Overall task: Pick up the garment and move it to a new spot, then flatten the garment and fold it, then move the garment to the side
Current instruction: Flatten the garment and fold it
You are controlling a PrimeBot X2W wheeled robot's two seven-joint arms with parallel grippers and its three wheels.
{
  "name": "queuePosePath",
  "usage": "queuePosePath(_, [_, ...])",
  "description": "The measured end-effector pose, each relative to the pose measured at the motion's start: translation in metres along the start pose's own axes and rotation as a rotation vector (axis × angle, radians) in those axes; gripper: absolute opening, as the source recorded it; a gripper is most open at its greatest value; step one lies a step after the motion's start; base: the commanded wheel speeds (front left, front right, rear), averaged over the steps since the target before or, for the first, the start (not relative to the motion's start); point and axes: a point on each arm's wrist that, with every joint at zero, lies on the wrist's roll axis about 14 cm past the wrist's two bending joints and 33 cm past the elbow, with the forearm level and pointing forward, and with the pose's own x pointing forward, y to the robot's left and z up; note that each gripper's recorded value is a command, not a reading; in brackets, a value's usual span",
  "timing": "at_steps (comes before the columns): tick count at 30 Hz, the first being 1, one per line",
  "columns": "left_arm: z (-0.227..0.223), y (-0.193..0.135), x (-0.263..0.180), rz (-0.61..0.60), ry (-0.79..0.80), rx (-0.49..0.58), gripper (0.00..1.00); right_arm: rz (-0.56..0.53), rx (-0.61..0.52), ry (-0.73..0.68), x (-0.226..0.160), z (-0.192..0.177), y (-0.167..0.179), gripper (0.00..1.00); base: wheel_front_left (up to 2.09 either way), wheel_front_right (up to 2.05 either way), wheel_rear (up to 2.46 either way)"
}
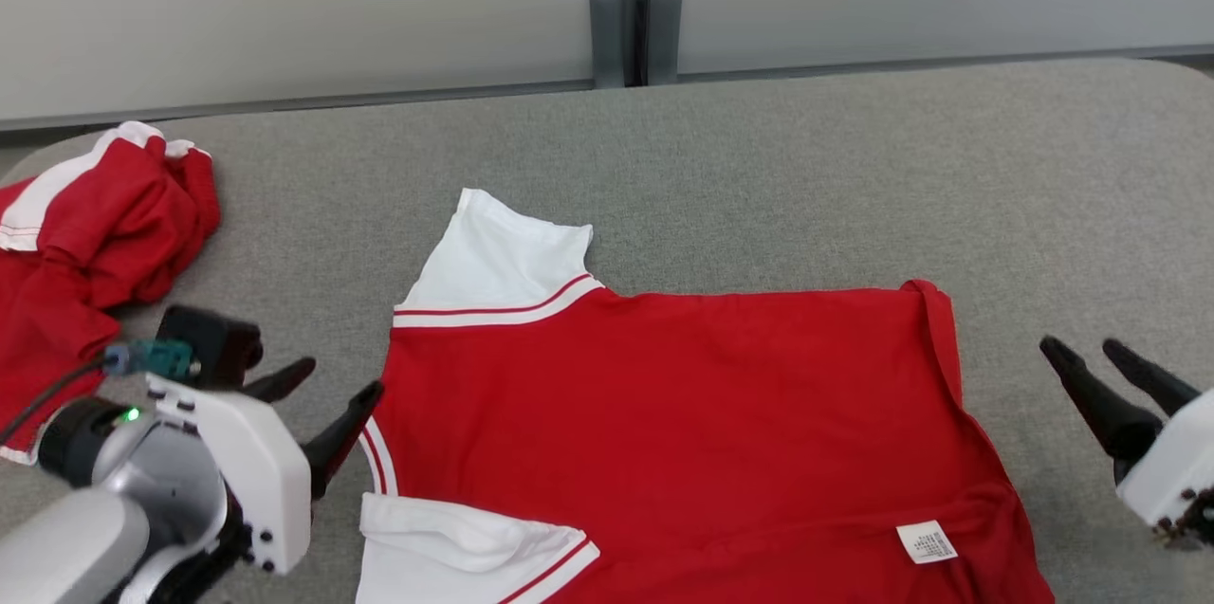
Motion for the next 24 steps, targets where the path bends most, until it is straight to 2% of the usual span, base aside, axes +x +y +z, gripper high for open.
queuePosePath(11, [0.047,0.015,0.087,-0.121,0.105,0.062,1.00,0.036,-0.041,0.055,0.079,0.021,0.004,1.00,0.00,0.00,0.00])
queuePosePath(16, [0.048,0.027,0.131,-0.130,0.197,0.073,1.00,0.057,-0.051,0.164,0.112,0.008,0.007,1.00,0.00,0.00,0.00])
queuePosePath(24, [0.041,0.031,0.171,-0.136,0.290,0.076,1.00,0.065,-0.045,0.279,0.129,-0.021,0.006,1.00,0.00,0.00,0.00])
